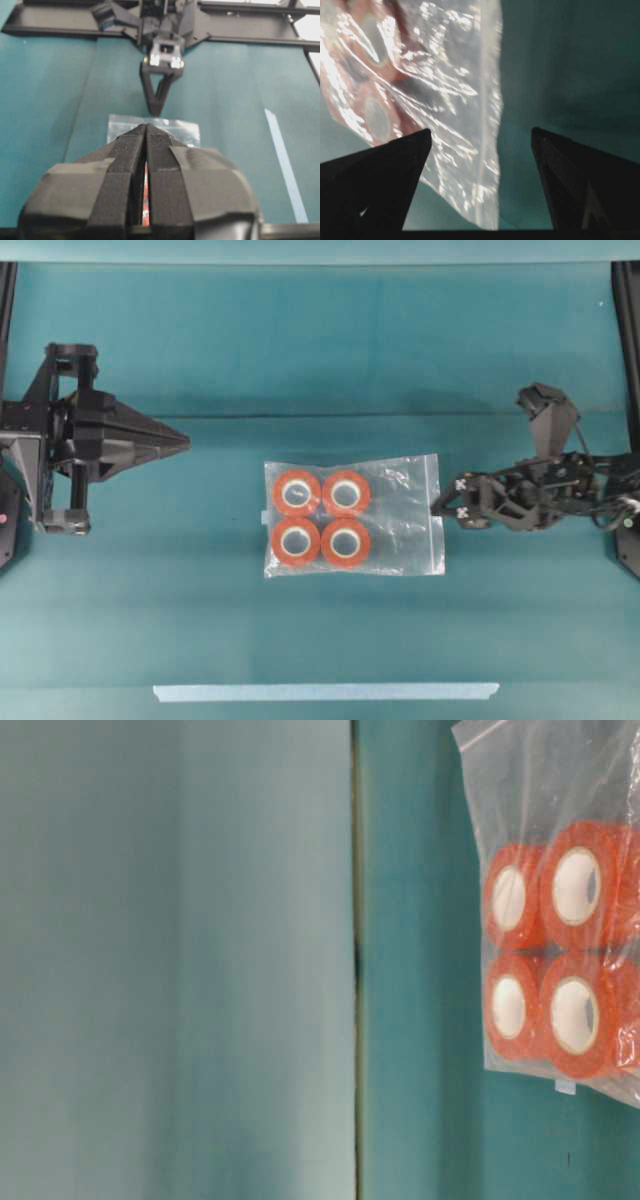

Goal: Hand over the clear zip bag and make it stand upright.
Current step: 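Close the right gripper on the bag's right edge, then lift the bag with the right gripper so it hangs vertically, then carry the hanging bag toward the left gripper and open the left gripper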

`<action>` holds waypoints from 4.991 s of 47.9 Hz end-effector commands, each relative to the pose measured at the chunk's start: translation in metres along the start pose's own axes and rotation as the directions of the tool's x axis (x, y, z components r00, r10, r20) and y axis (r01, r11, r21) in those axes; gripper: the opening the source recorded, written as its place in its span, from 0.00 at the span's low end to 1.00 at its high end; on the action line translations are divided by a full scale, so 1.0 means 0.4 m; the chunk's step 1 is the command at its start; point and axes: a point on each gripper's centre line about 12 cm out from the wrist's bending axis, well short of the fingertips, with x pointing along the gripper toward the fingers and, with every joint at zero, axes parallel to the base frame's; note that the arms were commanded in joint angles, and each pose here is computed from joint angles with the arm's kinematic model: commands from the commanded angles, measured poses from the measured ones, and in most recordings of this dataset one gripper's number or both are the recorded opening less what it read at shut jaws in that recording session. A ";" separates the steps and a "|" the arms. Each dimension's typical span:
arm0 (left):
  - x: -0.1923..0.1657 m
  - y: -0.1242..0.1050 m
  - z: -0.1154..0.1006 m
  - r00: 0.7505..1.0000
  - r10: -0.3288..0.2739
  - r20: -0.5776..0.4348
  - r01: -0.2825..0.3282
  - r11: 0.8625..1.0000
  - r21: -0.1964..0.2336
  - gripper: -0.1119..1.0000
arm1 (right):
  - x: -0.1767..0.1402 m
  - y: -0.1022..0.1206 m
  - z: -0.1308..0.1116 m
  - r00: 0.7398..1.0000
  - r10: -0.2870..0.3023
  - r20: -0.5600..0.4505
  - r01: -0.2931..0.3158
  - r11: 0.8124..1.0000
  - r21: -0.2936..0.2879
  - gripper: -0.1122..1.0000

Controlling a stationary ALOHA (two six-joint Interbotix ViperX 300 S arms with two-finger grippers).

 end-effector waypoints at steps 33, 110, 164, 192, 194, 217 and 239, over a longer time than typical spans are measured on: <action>-0.003 0.008 0.031 0.999 0.013 0.034 -0.013 1.000 0.006 0.09 | 0.077 0.040 -0.010 1.000 0.024 0.020 -0.024 1.000 0.018 0.89; -0.023 0.009 -0.007 1.000 0.013 0.012 -0.013 1.000 -0.003 0.09 | -0.063 0.244 0.115 0.982 -0.125 -0.139 0.068 0.931 -0.359 0.10; -0.044 0.003 -0.040 0.999 0.006 -0.051 -0.009 0.998 -0.063 0.09 | -0.121 0.624 0.112 0.874 -0.328 -0.359 -0.118 0.574 -0.810 0.10; -0.048 0.002 -0.040 0.999 0.004 -0.049 -0.009 0.996 -0.089 0.09 | -0.104 0.665 0.072 0.858 -0.391 -0.333 -0.251 0.247 -0.936 0.10; -0.048 0.003 -0.038 0.999 0.006 -0.047 -0.010 0.996 -0.091 0.09 | -0.101 0.667 0.068 0.858 -0.390 -0.333 -0.264 0.221 -0.939 0.10; -0.048 0.002 -0.030 0.999 0.004 -0.040 -0.010 0.988 -0.153 0.09 | -0.069 0.650 0.072 0.850 -0.449 -0.275 -0.273 0.071 -0.959 0.10; -0.052 -0.011 -0.025 0.999 -0.019 -0.036 0.011 0.977 -0.214 0.14 | -0.067 0.650 0.060 0.849 -0.457 -0.265 -0.284 0.027 -0.958 0.10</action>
